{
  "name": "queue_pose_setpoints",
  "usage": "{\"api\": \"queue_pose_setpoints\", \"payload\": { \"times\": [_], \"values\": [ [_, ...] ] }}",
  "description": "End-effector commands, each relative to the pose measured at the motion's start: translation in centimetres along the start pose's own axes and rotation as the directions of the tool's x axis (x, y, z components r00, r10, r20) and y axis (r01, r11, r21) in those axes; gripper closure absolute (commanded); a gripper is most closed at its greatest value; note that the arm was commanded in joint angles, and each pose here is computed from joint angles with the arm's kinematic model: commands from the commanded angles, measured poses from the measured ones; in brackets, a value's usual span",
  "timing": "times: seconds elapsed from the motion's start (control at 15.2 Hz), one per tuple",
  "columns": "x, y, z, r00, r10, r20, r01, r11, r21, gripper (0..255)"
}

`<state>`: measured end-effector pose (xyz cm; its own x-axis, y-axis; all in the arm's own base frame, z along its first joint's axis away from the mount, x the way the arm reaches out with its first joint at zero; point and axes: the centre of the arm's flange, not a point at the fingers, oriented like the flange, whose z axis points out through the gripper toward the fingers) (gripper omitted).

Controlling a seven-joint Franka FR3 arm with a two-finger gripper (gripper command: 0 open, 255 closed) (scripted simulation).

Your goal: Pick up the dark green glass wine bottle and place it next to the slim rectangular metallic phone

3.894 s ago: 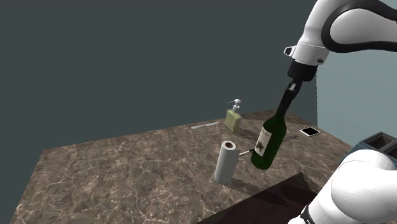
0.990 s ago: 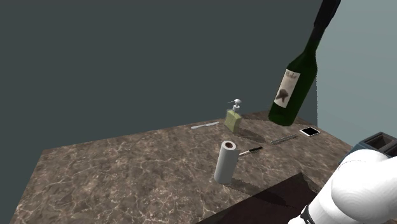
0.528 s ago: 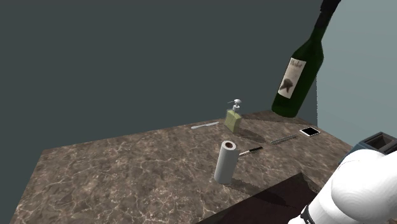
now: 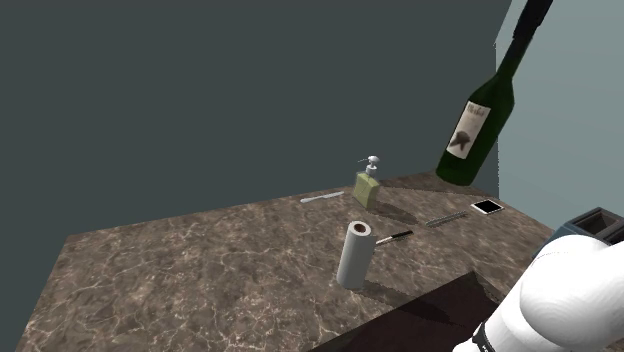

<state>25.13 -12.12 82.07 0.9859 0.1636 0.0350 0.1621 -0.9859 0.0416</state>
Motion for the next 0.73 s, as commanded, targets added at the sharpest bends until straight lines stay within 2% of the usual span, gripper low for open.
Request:
{"api": "queue_pose_setpoints", "payload": {
  "times": [0.0, 0.66],
  "values": [
    [-0.6, 2.1, 1.4, 1.0, -0.002, -0.001, 0.002, 1.0, 0.0, 255],
    [-4.2, 13.2, 7.7, 1.0, -0.002, -0.001, 0.002, 1.0, 0.0, 255]
  ]
}}
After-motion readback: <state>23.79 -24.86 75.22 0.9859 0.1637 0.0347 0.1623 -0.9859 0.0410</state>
